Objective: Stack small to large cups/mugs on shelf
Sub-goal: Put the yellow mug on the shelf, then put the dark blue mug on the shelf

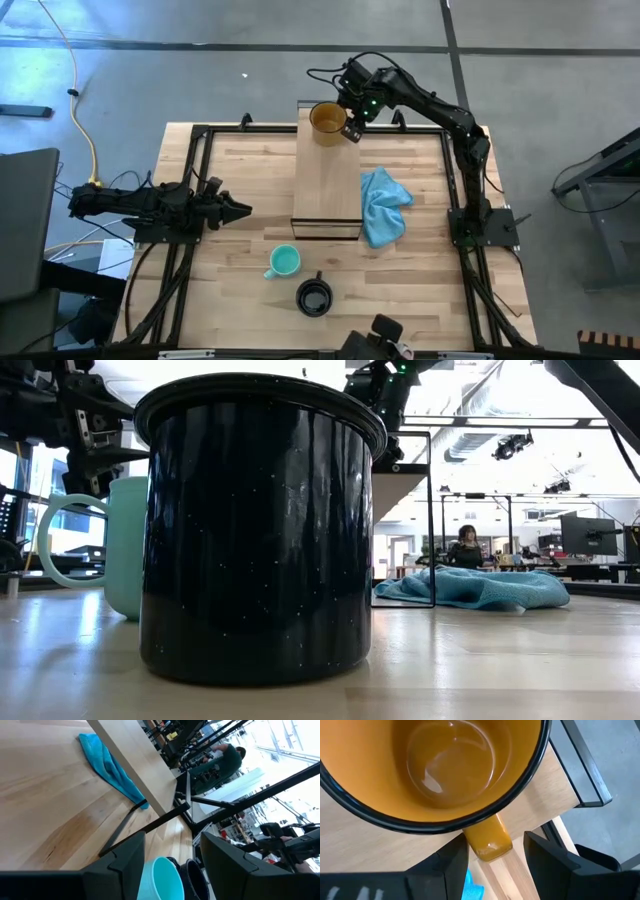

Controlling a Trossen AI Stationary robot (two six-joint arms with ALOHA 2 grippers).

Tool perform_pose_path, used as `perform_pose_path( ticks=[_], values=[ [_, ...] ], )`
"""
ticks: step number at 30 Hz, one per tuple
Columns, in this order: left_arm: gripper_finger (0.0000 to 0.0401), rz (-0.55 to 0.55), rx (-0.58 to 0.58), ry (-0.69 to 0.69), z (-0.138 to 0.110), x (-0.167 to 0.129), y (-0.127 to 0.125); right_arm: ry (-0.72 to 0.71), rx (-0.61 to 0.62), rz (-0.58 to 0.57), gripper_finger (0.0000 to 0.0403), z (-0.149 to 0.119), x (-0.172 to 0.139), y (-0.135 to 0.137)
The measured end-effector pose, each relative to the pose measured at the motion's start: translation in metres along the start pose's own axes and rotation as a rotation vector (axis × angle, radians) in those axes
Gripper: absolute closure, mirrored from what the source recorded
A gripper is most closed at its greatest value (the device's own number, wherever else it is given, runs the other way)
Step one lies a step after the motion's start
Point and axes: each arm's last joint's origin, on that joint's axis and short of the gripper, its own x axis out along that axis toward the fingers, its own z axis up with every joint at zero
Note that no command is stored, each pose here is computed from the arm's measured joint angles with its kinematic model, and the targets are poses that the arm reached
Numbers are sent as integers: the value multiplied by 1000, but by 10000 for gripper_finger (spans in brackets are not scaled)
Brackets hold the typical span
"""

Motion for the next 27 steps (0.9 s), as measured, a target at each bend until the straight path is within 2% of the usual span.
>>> perform_pose_path(
  ticks=[14, 21, 27],
  values=[
    [222, 0, 0, 0, 0, 0, 0, 68, 3, 40, 222, -8, -3, 2],
    [222, -1, 0, 0, 0, 0, 0, 96, 16, 5, 222, -20, -26, -3],
    [222, -1, -1, 0, 0, 0, 0, 143, 32, 51, 222, -41, -58, -3]
  ],
)
